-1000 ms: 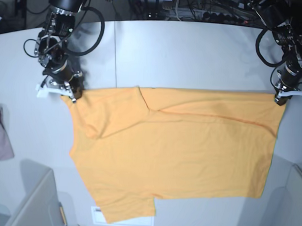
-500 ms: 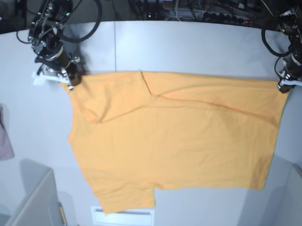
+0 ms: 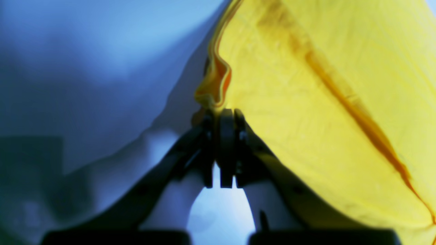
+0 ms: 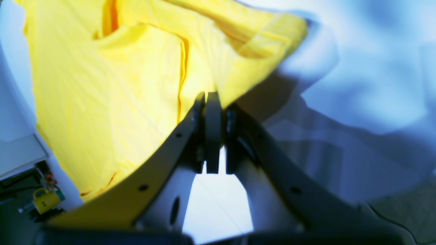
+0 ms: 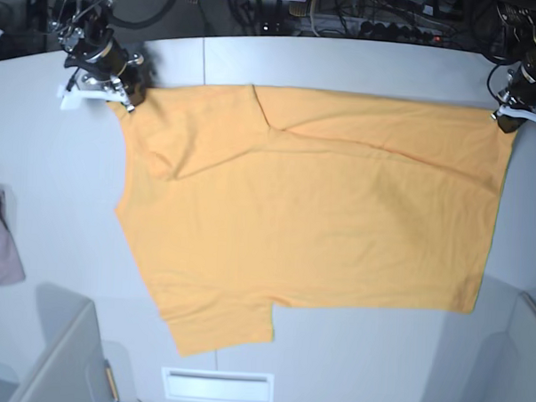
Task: Fold the T-shirt properly
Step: 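Drag the held shoulders back, straightening the shirt, then release, then move both grippers to the hem corners and grasp them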
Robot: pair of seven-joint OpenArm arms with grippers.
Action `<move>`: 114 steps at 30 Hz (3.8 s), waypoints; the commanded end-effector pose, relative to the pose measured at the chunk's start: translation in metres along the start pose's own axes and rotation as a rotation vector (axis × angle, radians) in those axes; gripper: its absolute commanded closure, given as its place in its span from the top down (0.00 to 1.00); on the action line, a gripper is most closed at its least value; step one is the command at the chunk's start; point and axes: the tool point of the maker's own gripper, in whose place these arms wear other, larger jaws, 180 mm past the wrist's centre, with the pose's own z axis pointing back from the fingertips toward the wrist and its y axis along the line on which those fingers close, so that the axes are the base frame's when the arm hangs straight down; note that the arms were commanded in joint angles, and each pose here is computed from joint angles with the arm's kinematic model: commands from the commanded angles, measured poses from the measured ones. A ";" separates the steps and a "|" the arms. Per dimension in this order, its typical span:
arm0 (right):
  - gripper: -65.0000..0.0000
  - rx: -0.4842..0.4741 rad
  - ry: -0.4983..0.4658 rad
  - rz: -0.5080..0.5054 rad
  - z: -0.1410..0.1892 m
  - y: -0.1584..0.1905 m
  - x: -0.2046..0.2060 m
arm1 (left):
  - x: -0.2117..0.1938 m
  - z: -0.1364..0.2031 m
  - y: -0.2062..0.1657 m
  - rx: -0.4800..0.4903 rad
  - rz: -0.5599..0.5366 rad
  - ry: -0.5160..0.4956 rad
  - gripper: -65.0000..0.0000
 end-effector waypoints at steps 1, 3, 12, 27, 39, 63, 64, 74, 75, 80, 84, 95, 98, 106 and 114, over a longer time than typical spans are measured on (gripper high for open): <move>0.00 0.011 -0.021 0.011 0.005 0.002 0.005 | 0.012 0.008 -0.001 -0.005 -0.031 -0.034 0.00; 0.00 -0.003 -0.011 0.011 0.008 -0.004 0.001 | 0.003 0.014 -0.002 -0.003 -0.036 -0.022 0.00; 0.00 -0.049 0.017 0.020 0.023 -0.023 -0.016 | -0.019 0.029 0.007 0.024 -0.057 0.026 0.00; 0.00 -0.081 0.028 0.022 0.027 -0.035 -0.021 | -0.033 0.037 0.018 0.049 -0.063 0.067 0.00; 0.00 -0.086 0.035 0.022 0.028 -0.037 -0.024 | -0.043 0.041 0.022 0.059 -0.052 0.086 0.00; 0.48 -0.103 0.015 0.005 0.040 -0.044 -0.008 | 0.006 0.084 0.060 0.189 -0.002 -0.105 0.70; 0.48 -0.101 -0.009 0.011 0.044 -0.042 -0.001 | 0.012 0.088 0.061 0.196 -0.007 -0.122 0.74; 0.48 -0.029 -0.149 0.031 0.045 -0.012 0.053 | 0.069 0.117 0.052 0.216 -0.055 -0.307 0.58; 0.48 -0.010 -0.163 0.052 0.043 -0.004 0.062 | 0.071 0.115 0.049 0.207 -0.052 -0.313 0.49; 0.48 0.077 -0.225 0.079 0.035 0.034 0.096 | 0.086 0.111 0.036 0.180 -0.056 -0.359 0.00; 0.49 0.127 -0.198 0.122 0.016 0.061 0.108 | 0.081 0.105 0.032 0.168 -0.046 -0.319 0.00; 0.49 0.188 -0.092 0.176 -0.062 0.131 0.148 | 0.088 0.080 -0.001 0.075 -0.114 -0.284 0.00; 0.48 0.212 -0.137 0.251 -0.081 0.152 0.173 | 0.087 0.080 0.000 0.077 -0.111 -0.283 0.00; 0.49 0.155 -0.108 0.364 -0.151 0.164 0.197 | 0.087 0.080 0.002 0.080 -0.107 -0.282 0.00; 0.61 0.190 -0.034 0.502 -0.175 0.189 0.186 | 0.088 0.081 0.002 0.081 -0.106 -0.285 0.00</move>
